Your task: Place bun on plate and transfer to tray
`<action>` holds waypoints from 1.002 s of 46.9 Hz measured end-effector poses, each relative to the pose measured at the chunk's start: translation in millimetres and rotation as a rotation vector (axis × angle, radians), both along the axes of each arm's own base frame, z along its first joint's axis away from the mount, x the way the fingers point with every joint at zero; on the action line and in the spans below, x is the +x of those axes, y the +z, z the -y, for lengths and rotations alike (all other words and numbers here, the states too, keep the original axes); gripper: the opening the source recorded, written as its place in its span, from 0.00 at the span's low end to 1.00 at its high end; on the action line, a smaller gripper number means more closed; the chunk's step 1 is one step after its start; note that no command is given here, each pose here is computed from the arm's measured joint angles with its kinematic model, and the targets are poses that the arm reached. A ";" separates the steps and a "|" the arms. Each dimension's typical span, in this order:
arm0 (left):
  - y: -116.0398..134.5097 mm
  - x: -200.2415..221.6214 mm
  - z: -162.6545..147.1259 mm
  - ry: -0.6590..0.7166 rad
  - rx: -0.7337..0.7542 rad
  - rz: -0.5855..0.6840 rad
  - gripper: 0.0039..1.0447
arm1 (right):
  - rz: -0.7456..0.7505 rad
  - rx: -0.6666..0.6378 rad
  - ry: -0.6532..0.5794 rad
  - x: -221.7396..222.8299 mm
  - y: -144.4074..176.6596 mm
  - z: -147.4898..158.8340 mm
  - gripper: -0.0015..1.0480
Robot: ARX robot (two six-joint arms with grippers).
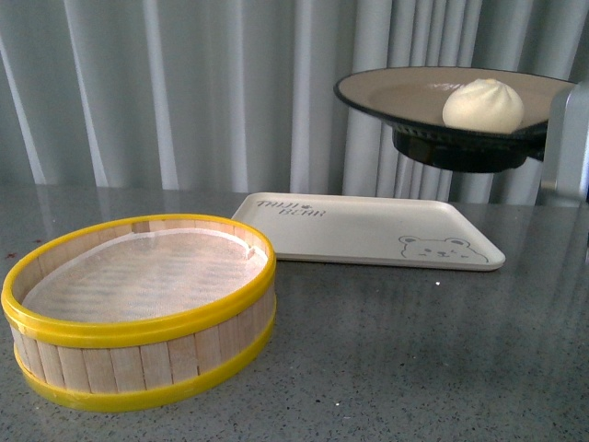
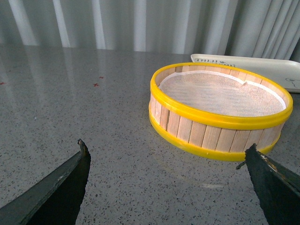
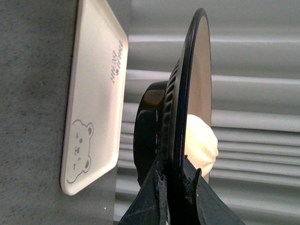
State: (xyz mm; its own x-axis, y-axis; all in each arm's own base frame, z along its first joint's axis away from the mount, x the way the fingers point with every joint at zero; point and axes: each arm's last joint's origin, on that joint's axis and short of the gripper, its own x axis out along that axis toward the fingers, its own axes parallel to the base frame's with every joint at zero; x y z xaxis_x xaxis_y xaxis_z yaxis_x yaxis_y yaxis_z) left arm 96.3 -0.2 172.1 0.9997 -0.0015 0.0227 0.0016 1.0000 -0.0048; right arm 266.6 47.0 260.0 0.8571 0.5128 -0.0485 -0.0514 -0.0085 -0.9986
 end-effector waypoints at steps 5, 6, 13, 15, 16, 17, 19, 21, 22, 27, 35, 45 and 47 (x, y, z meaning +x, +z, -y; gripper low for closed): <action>0.0 0.0 0.0 0.000 0.000 0.000 0.94 | -0.024 0.078 0.006 14.8 12.1 4.3 0.02; 0.0 0.0 0.0 0.000 0.000 0.000 0.94 | -0.029 0.085 0.007 16.4 12.7 4.7 0.02; 0.0 0.0 0.0 0.000 0.000 0.000 0.94 | -0.103 0.127 0.051 37.1 17.3 12.0 0.02; 0.0 0.0 0.0 0.000 0.000 0.000 0.94 | -0.135 0.125 0.067 43.4 15.4 14.8 0.02; 0.0 0.0 0.0 0.000 0.000 0.000 0.94 | -0.147 0.123 0.073 46.1 14.9 15.8 0.02; 0.0 0.0 0.0 0.000 0.000 0.000 0.94 | -0.167 0.120 0.079 50.3 13.5 17.6 0.02; 0.0 0.0 0.0 0.000 0.000 0.000 0.94 | -0.191 0.112 0.088 55.9 11.4 19.7 0.02; 0.0 0.0 0.0 0.000 0.000 0.000 0.94 | -0.207 0.102 0.092 60.4 9.6 21.6 0.02; 0.0 0.0 0.0 0.000 0.000 0.000 0.94 | -0.217 0.098 0.093 63.8 8.5 22.9 0.02; 0.0 0.0 0.0 0.000 0.000 0.000 0.94 | -0.242 0.071 0.081 81.3 2.7 30.4 0.02; 0.0 0.0 0.0 0.000 0.000 0.000 0.94 | -0.264 0.038 0.046 112.0 -8.4 48.3 0.02; 0.0 0.0 0.0 0.000 0.000 0.000 0.94 | -0.303 0.016 0.048 135.2 -24.7 59.1 0.02; 0.0 0.0 0.0 0.000 0.000 0.000 0.94 | -0.307 0.012 0.052 138.2 -27.0 59.4 0.02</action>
